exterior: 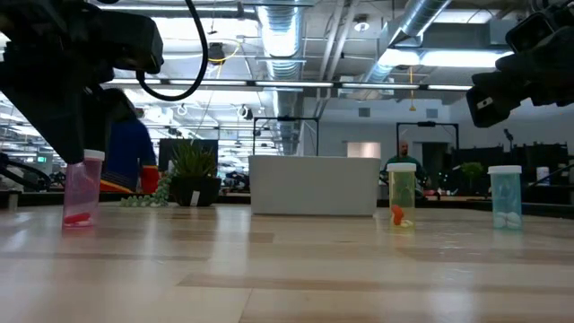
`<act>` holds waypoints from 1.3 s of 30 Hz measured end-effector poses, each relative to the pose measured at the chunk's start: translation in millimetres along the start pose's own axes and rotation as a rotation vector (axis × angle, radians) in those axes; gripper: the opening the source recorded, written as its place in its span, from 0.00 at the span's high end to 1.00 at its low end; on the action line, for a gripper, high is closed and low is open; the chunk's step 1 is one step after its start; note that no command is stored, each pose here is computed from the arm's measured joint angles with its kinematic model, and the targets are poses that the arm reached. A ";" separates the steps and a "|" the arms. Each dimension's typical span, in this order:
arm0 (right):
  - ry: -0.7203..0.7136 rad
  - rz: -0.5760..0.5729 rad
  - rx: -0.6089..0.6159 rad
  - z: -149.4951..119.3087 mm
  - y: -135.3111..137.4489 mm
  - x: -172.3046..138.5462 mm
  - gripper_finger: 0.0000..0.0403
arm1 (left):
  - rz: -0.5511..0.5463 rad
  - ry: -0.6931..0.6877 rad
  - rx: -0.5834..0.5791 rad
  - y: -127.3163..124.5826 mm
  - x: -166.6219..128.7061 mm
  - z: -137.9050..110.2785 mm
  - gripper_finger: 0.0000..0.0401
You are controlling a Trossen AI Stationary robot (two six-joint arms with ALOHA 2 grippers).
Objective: Pick and place pill bottles into a basket
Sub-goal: Put the red pill bottle into the gray bin
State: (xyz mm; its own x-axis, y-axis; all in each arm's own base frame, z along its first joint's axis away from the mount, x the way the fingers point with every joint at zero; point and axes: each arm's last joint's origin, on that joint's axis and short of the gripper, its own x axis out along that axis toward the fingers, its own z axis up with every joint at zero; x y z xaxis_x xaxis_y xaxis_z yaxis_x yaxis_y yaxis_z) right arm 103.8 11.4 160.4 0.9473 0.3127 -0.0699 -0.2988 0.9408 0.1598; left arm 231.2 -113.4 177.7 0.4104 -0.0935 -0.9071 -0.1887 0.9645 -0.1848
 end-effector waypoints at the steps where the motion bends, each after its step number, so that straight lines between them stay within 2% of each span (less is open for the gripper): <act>1: 0.000 0.000 0.000 0.1 0.0 0.0 0.68 | 0.000 0.000 0.000 0.0 0.0 0.0 0.56; 8: 0.000 0.000 0.000 0.0 0.0 0.0 0.68 | 0.001 -0.001 0.010 0.1 0.0 0.1 0.67; 14: 0.000 0.000 0.000 0.0 0.0 0.0 0.68 | 0.014 -0.054 -0.003 2.3 0.0 6.3 0.71; 19: 0.000 0.000 0.000 0.0 0.0 0.0 0.68 | 0.038 -0.143 -0.004 5.9 -9.5 28.7 0.71; 24: 0.000 0.000 0.000 0.1 0.0 0.0 0.68 | 0.139 -0.308 0.060 12.4 -31.1 66.4 0.71; 28: 0.000 0.000 0.000 0.1 0.0 0.0 0.68 | 0.287 -0.440 0.080 30.0 -51.0 98.9 0.71; 31: 0.000 0.000 0.000 0.0 0.0 0.0 0.68 | 0.338 -0.524 0.088 49.7 -61.0 120.5 0.71; 37: 0.000 0.000 0.000 0.1 0.0 0.0 0.68 | 0.264 -0.603 0.076 96.8 -65.2 148.6 0.71; 39: 0.000 0.000 0.000 0.1 0.0 0.0 0.68 | 0.236 -0.568 0.067 111.3 -59.9 150.6 0.71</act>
State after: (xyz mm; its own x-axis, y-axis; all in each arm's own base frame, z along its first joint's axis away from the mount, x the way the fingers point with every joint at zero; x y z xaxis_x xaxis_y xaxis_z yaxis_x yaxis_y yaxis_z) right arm 103.8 11.4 160.5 0.9473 0.3127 -0.0696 -0.2989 0.9408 0.1597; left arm 320.0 36.7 268.5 0.7786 0.2525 -0.5745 -0.2835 0.9583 0.0371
